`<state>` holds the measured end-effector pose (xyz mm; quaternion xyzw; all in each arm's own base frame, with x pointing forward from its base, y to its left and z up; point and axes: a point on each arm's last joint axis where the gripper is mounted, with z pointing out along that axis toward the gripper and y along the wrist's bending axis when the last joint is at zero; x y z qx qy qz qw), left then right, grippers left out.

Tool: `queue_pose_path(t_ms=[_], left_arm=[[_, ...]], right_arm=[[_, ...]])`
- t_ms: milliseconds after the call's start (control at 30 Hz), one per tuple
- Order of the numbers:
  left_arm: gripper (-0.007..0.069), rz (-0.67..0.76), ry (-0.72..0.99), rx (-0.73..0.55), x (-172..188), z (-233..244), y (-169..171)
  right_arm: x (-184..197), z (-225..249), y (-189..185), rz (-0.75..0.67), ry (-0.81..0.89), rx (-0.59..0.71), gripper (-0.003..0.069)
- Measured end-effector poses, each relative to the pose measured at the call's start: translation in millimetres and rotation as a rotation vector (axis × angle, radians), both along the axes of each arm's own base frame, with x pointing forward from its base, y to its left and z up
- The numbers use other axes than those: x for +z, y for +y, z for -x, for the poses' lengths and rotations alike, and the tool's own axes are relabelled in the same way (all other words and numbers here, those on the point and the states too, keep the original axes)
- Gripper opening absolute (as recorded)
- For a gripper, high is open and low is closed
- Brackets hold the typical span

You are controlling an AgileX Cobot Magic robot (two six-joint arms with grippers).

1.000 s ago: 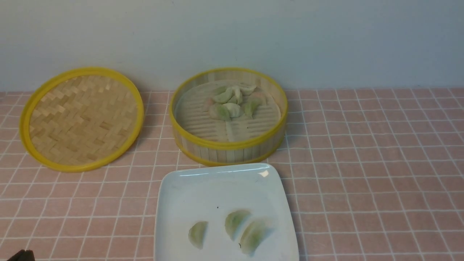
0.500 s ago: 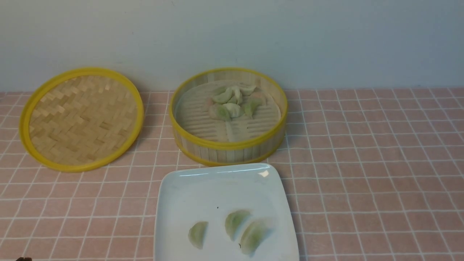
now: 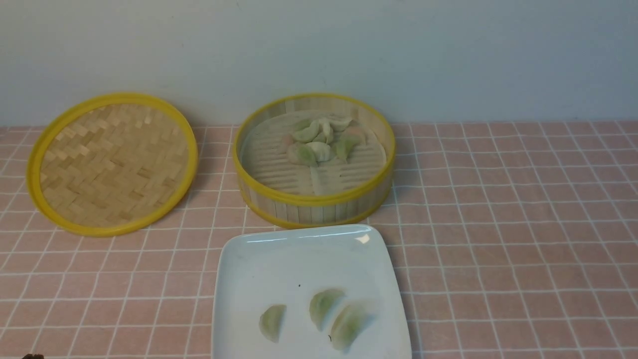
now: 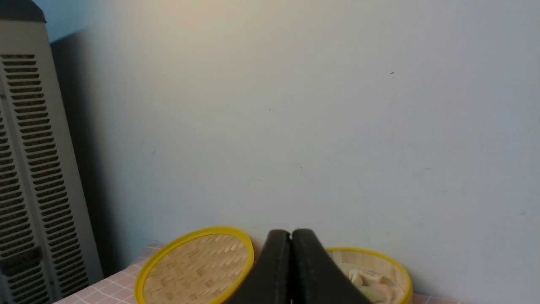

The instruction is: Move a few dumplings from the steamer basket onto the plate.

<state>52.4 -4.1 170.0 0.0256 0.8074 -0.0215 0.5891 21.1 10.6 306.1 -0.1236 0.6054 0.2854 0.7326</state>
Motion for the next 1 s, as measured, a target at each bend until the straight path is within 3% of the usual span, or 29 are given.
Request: queue_pose_path(t_ms=[400,700,833,1000], left_arm=[[-0.0006,0.005,0.000,0.001,0,0,0],[-0.0006,0.006,0.001,0.002,0,0,0],[-0.0006,0.007,0.002,0.003,0,0,0],[-0.0006,0.007,0.002,0.003,0,0,0]], right_arm=[[-27,-8,9,0.114,0.030,0.010,-0.0013],[-121,-33,-2,0.233,0.355,-0.409,-0.0013],[-126,-33,-7,0.221,0.406,-0.501,-0.0013],[-126,-33,-8,0.211,0.415,-0.526,-0.0013]])
